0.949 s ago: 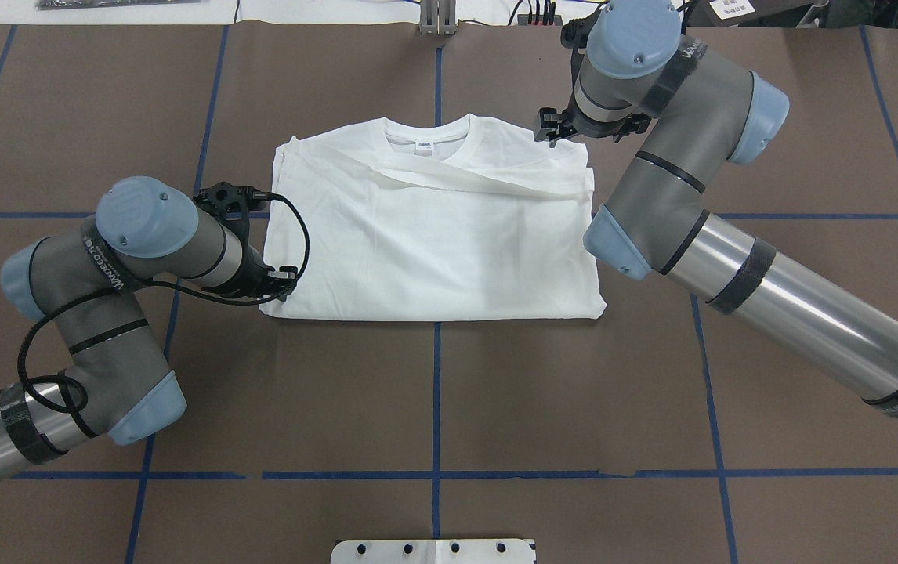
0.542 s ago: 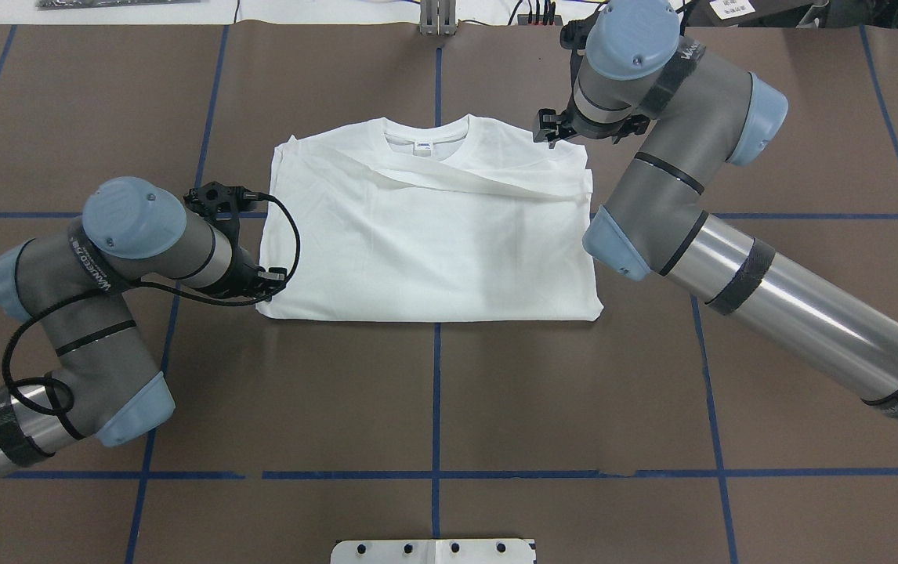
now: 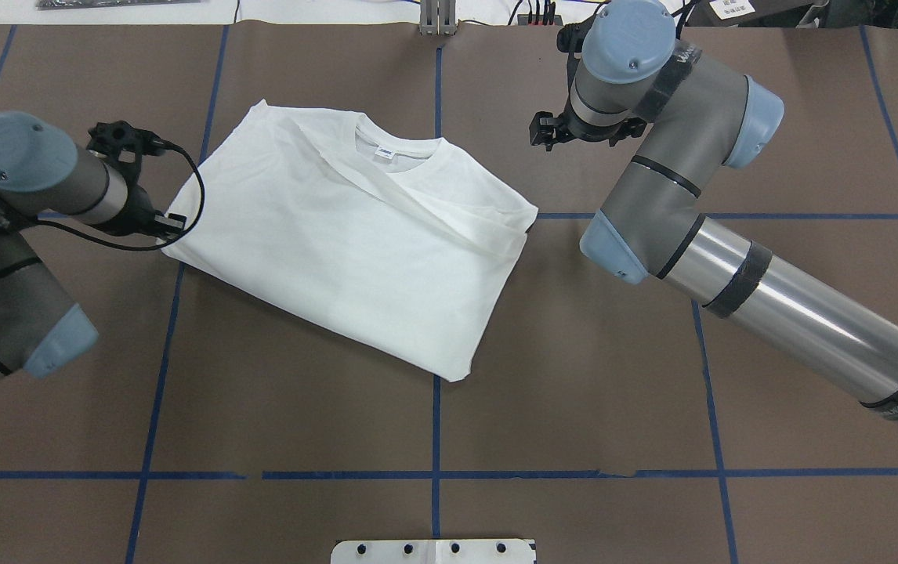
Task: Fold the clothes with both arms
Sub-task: 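Drag the shirt with the left gripper away, rotating it, then reach the right gripper across to the shirt collar corner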
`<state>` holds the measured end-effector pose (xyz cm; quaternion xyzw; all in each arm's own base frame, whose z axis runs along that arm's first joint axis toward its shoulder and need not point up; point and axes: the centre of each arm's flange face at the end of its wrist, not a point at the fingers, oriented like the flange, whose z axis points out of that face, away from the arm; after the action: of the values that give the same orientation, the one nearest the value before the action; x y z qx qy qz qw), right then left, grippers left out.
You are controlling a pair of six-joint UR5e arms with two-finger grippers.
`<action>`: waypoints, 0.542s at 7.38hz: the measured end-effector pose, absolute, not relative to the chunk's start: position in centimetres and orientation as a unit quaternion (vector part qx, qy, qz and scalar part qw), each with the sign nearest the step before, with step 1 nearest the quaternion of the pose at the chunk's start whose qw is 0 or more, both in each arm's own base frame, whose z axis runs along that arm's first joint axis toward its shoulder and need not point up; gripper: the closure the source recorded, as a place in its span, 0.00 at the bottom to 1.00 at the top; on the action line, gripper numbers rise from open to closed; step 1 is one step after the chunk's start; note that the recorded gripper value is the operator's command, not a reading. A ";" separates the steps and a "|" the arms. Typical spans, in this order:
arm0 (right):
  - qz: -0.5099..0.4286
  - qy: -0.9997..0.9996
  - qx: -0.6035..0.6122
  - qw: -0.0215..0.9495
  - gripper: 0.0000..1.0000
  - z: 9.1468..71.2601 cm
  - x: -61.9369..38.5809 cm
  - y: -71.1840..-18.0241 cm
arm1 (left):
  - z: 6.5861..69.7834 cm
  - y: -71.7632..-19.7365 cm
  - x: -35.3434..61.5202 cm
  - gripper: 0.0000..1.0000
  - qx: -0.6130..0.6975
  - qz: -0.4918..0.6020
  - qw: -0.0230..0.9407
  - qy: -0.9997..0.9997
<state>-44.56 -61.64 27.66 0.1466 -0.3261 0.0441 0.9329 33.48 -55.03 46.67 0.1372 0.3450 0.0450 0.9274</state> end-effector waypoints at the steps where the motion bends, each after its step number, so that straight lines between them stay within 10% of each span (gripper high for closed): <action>1: 0.042 -0.327 0.147 0.933 0.00 27.5 -44.8 -61.5 | 49.0 -59.1 30.3 1.00 0.155 0.049 0.935 0.316; 3: 0.040 -0.331 0.148 0.931 0.00 26.9 -45.3 -61.1 | 51.2 -68.3 29.1 1.00 0.178 0.032 0.946 0.268; 4: 0.041 -0.334 0.148 0.930 0.00 26.6 -45.6 -60.7 | 50.7 -71.8 29.2 0.06 0.186 0.024 0.949 0.254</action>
<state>-45.60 -60.74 26.55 0.1476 -0.3344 0.0411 0.9299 29.23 -71.81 50.67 0.1861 0.2536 0.0242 0.9489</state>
